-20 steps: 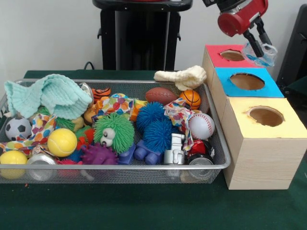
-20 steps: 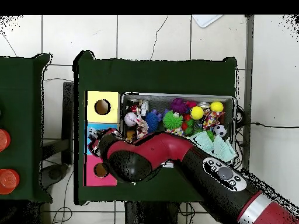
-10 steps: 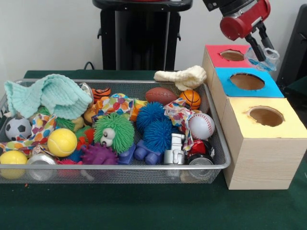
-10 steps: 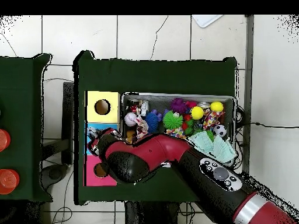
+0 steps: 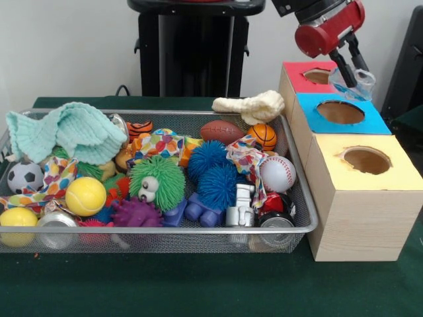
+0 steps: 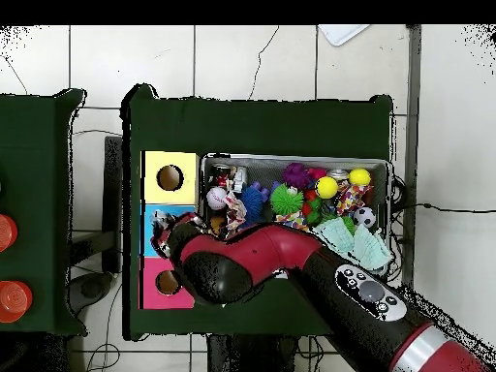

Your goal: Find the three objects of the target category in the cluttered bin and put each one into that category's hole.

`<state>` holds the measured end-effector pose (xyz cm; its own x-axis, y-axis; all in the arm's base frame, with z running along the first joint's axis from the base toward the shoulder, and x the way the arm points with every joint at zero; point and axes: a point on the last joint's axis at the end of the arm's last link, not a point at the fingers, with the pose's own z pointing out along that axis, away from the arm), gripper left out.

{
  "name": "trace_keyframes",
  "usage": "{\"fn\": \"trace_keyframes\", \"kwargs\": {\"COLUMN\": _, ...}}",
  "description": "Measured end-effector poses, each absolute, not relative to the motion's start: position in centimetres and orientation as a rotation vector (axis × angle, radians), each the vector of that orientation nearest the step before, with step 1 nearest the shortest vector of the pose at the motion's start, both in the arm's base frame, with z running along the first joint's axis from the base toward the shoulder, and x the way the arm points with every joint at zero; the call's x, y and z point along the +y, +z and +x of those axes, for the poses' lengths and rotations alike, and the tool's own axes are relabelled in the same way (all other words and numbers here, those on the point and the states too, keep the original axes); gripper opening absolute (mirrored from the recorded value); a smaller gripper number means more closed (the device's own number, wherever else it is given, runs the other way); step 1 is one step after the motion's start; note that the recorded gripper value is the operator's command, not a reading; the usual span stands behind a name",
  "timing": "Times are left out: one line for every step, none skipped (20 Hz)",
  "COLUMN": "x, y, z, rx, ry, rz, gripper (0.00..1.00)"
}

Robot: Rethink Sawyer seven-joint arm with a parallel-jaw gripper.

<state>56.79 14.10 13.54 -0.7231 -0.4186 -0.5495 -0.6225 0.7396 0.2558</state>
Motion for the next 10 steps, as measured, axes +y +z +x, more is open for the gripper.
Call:
{"fn": "trace_keyframes", "kwargs": {"x": 14.0, "y": 13.4, "z": 56.7, "rx": 2.479, "ry": 0.591, "rz": -0.792, "gripper": 0.0}}
{"fn": "trace_keyframes", "kwargs": {"x": 13.9, "y": 13.3, "z": 56.7, "rx": 2.48, "ry": 0.588, "rz": -0.793, "gripper": 0.0}}
{"fn": "trace_keyframes", "kwargs": {"x": 13.6, "y": 13.0, "z": 56.5, "rx": 2.486, "ry": 0.577, "rz": -0.799, "gripper": 0.0}}
{"fn": "trace_keyframes", "kwargs": {"x": 13.6, "y": 12.9, "z": 56.4, "rx": 2.487, "ry": 0.574, "rz": -0.801, "gripper": 0.0}}
{"fn": "trace_keyframes", "kwargs": {"x": 13.5, "y": 12.8, "z": 56.3, "rx": 2.489, "ry": 0.571, "rz": -0.804, "gripper": 0.0}}
{"fn": "trace_keyframes", "kwargs": {"x": 13.3, "y": 12.2, "z": 55.9, "rx": 2.498, "ry": 0.557, "rz": -0.818, "gripper": 0.0}}
{"fn": "trace_keyframes", "kwargs": {"x": 13.3, "y": 12.0, "z": 55.8, "rx": 2.501, "ry": 0.552, "rz": -0.822, "gripper": 0.0}}
{"fn": "trace_keyframes", "kwargs": {"x": 13.3, "y": 11.7, "z": 55.6, "rx": 2.504, "ry": 0.549, "rz": -0.826, "gripper": 0.0}}
{"fn": "trace_keyframes", "kwargs": {"x": 13.4, "y": 11.0, "z": 55.1, "rx": 2.511, "ry": 0.537, "rz": -0.837, "gripper": 0.0}}
{"fn": "trace_keyframes", "kwargs": {"x": 13.6, "y": 10.8, "z": 55.1, "rx": 2.505, "ry": 0.53, "rz": -0.837, "gripper": 0.0}}
